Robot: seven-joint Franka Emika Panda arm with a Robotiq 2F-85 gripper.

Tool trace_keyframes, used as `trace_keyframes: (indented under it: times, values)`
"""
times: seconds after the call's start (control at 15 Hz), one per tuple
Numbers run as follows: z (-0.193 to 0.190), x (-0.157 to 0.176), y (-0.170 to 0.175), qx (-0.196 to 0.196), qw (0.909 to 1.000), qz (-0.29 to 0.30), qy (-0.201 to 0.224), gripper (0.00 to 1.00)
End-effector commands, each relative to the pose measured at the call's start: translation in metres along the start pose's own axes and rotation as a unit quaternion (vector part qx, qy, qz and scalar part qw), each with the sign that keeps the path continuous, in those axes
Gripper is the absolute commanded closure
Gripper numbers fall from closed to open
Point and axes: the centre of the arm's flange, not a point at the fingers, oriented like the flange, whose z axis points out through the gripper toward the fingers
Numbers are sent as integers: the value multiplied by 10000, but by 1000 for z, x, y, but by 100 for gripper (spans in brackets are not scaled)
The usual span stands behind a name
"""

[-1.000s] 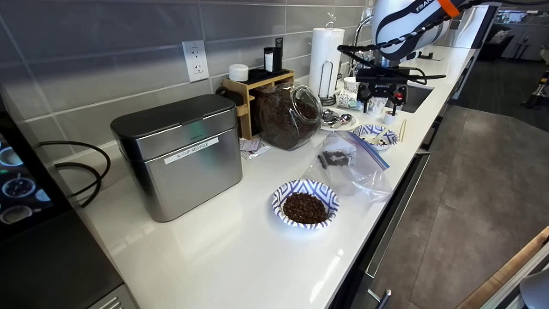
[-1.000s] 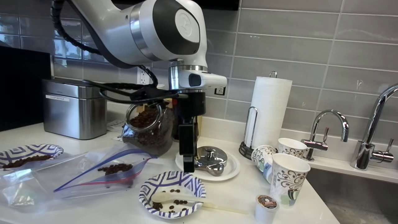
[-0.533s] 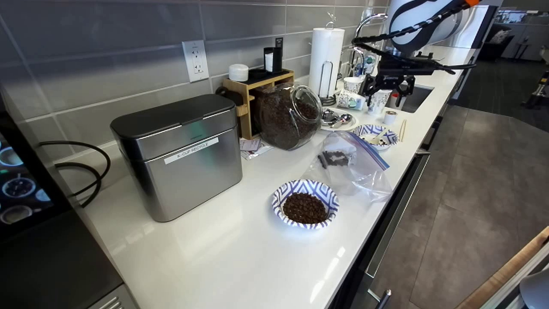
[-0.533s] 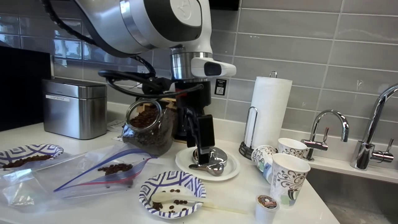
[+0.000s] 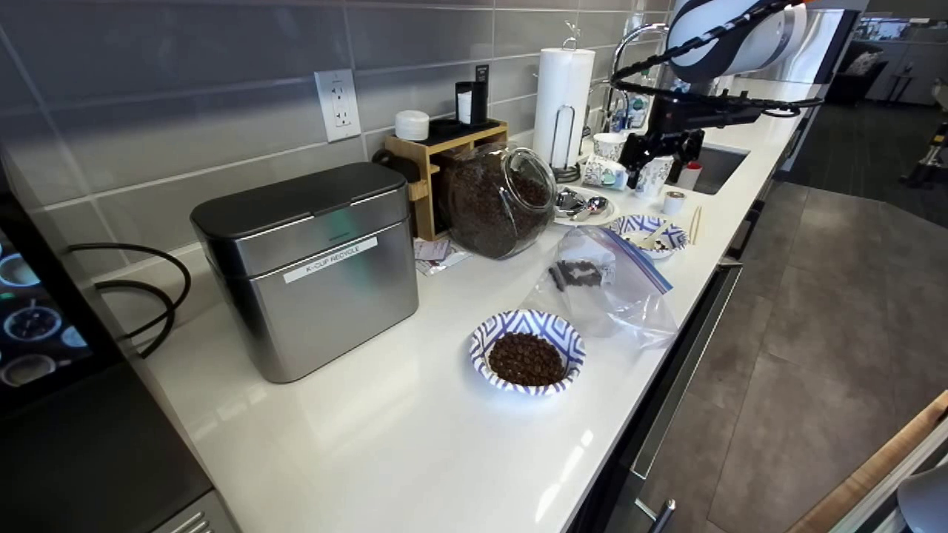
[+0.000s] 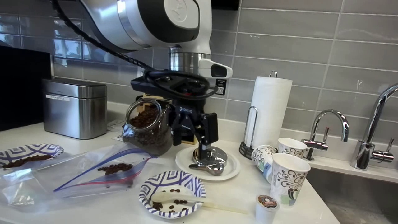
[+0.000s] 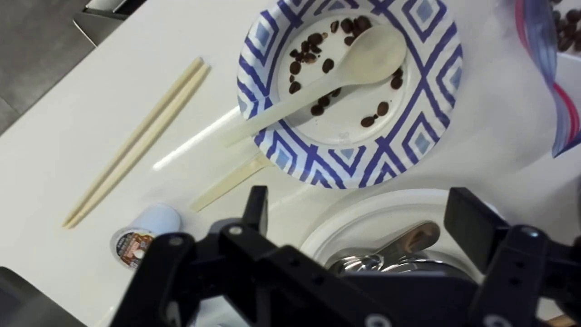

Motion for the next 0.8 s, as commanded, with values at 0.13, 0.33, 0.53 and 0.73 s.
trace_keyframes:
  times: [0.13, 0.33, 0.53, 0.73]
  values:
    - [-4, -5, -9, 138, 9877, -1497, -421, 0]
    - [0, -6, -12, 67, 9878, -1507, -394, 0]
    - [-2, -6, -14, 76, 9840, -1724, -444, 0]
    - [-2, -6, -14, 77, 9834, -1758, -442, 0]
